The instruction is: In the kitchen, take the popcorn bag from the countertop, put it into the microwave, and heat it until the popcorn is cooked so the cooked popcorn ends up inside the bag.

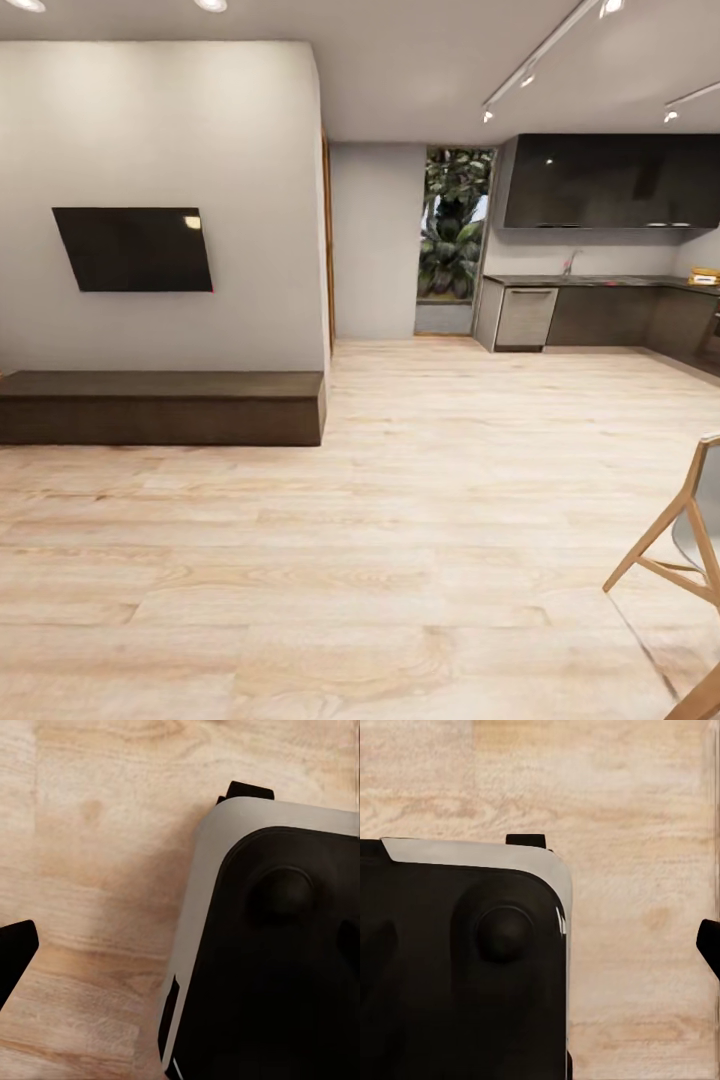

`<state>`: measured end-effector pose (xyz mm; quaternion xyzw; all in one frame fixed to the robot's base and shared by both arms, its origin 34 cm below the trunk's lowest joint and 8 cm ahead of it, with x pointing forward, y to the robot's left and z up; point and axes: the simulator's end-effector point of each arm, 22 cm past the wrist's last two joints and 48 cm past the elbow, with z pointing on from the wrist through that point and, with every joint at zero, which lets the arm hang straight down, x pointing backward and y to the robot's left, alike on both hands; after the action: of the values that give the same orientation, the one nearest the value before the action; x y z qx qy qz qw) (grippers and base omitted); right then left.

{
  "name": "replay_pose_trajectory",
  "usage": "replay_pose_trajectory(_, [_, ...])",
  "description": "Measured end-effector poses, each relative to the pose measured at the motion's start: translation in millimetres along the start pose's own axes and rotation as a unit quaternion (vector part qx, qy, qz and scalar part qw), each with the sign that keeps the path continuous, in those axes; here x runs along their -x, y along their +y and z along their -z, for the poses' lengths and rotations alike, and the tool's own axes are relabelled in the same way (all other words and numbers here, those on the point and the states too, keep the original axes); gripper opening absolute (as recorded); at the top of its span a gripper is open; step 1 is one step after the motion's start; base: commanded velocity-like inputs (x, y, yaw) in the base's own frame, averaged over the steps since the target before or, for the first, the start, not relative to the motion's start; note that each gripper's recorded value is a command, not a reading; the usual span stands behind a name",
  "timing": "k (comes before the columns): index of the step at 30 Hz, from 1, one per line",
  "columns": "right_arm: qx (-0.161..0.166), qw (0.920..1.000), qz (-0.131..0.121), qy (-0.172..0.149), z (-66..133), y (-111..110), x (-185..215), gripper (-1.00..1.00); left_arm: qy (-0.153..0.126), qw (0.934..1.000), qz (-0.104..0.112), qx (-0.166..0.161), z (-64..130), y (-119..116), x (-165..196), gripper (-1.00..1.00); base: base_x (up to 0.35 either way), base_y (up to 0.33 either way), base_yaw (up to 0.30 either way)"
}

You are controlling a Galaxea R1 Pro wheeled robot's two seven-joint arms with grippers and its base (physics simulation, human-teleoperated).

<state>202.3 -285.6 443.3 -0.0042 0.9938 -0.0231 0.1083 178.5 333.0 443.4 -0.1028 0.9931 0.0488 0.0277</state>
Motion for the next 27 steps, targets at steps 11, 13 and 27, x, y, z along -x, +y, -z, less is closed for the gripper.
replay_pose_trajectory(11, [0.000,1.0000,0.000,0.000,0.0,-0.1,0.0,1.00,0.000,1.0000,0.000,0.000,0.0,-0.1,0.1,1.00,0.346,-0.119,0.000])
replay_pose_trajectory(13, [0.000,1.0000,0.000,0.000,0.0,0.0,0.0,1.00,0.000,1.0000,0.000,0.000,0.0,0.1,0.1,1.00,0.346,-0.103,0.000])
replay_pose_trajectory(27, [0.000,1.0000,0.000,0.000,0.0,-0.2,0.0,1.00,0.000,1.0000,-0.001,0.000,0.0,0.2,-0.4,1.00,0.346,-0.013,0.000])
